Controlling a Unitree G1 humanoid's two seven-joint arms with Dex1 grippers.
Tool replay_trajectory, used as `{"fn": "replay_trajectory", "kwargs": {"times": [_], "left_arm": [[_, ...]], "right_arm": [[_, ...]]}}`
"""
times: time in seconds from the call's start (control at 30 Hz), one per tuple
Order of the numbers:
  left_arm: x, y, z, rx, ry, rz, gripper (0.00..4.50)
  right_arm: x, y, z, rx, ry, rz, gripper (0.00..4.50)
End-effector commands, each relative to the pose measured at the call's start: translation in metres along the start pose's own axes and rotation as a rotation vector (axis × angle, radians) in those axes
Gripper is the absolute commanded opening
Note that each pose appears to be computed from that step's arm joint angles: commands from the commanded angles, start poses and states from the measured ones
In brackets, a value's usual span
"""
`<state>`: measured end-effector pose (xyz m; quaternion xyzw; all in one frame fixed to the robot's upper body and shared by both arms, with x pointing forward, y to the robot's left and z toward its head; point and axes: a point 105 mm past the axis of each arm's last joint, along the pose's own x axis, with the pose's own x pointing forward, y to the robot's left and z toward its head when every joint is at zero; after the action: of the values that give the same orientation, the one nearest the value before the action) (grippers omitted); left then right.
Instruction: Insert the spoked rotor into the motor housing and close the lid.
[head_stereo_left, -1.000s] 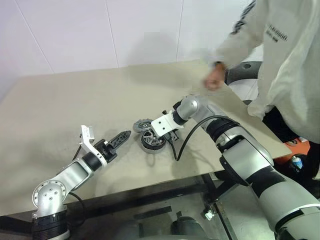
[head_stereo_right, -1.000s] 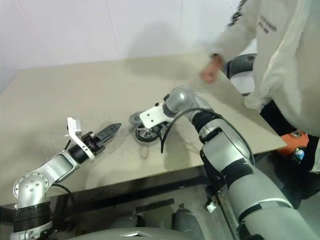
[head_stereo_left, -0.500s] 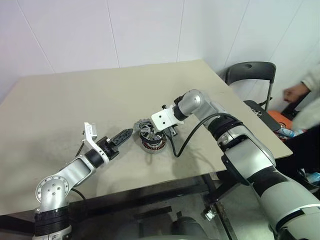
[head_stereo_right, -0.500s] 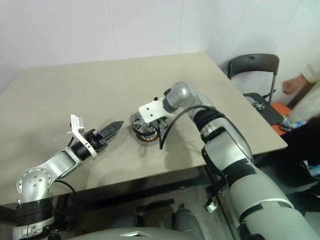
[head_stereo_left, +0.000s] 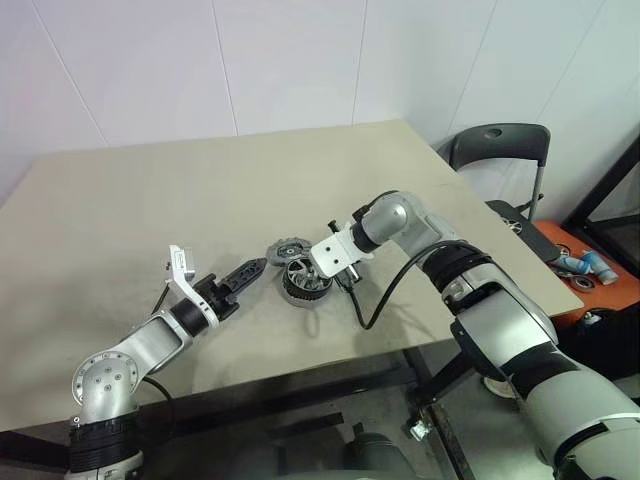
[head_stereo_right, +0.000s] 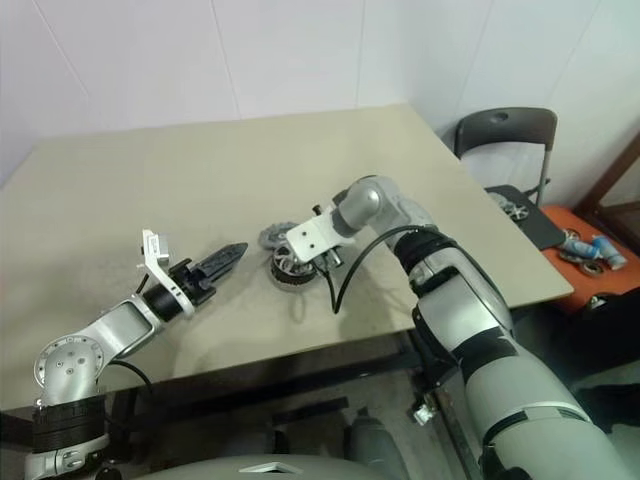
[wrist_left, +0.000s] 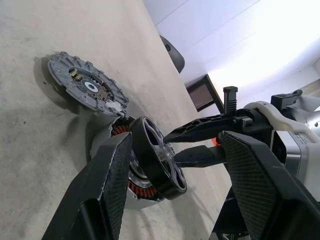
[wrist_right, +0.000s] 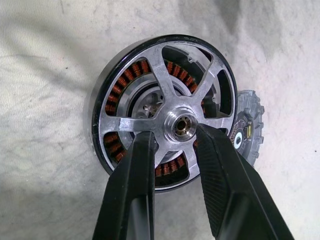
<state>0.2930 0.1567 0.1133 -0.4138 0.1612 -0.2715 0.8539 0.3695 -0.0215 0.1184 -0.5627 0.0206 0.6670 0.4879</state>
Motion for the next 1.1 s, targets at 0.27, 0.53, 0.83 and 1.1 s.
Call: {"fn": "replay_trajectory", "kwargs": {"times": [0.27,0.53,0.83,1.1], "left_arm": [[0.000,-0.009,0.002,0.013,-0.017,-0.037,3.04],[-0.001,-0.007,-0.003,0.005,-0.009,-0.034,3.04],[-0.001,-0.003,-0.006,-0.002,-0.002,-0.032,3.04],[0.002,-0.003,-0.005,0.000,0.000,-0.039,3.04]], "right_arm": [[-0.002,-0.007,0.002,-0.075,0.034,-0.016,0.87],[-0.002,-0.008,-0.004,-0.081,0.061,-0.030,0.87],[-0.007,-0.012,-0.002,-0.089,0.057,-0.033,0.87],[0.007,-0.003,0.002,-0.126,0.040,-0.018,1.22]]}}
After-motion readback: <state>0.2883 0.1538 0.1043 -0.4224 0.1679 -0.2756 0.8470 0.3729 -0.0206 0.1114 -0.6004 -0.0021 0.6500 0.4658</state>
